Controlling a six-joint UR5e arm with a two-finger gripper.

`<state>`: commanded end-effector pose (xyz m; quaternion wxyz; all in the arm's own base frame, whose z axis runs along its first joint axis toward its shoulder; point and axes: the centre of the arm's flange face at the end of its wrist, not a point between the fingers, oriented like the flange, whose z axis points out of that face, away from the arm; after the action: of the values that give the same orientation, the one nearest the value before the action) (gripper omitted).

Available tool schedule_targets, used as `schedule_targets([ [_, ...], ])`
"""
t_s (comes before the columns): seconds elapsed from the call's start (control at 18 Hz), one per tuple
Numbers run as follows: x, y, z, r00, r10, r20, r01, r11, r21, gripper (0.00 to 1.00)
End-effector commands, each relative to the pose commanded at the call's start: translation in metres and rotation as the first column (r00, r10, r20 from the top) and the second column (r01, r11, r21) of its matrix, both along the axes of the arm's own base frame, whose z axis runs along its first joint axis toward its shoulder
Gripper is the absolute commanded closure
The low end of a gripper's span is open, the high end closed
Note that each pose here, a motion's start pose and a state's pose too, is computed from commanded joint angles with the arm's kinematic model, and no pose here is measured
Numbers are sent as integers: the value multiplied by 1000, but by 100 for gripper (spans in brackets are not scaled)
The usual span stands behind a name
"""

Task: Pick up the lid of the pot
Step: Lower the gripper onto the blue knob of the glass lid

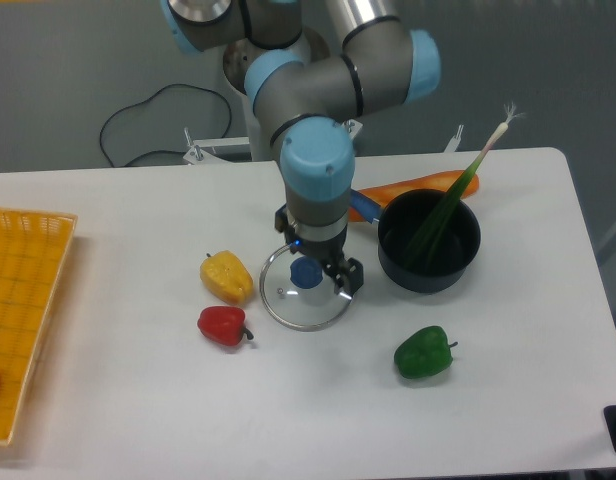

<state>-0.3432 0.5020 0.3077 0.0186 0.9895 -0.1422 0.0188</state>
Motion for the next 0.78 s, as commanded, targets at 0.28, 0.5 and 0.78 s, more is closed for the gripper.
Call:
schedule_targets([
  [0.28, 9, 11, -18, 998, -51, -46, 47, 995, -91, 0],
  [0.5, 12, 17, -35, 981, -192, -26, 188, 977, -95, 0],
  [0.78, 20, 13, -61, 963, -269, -6, 267, 958, -100, 0],
])
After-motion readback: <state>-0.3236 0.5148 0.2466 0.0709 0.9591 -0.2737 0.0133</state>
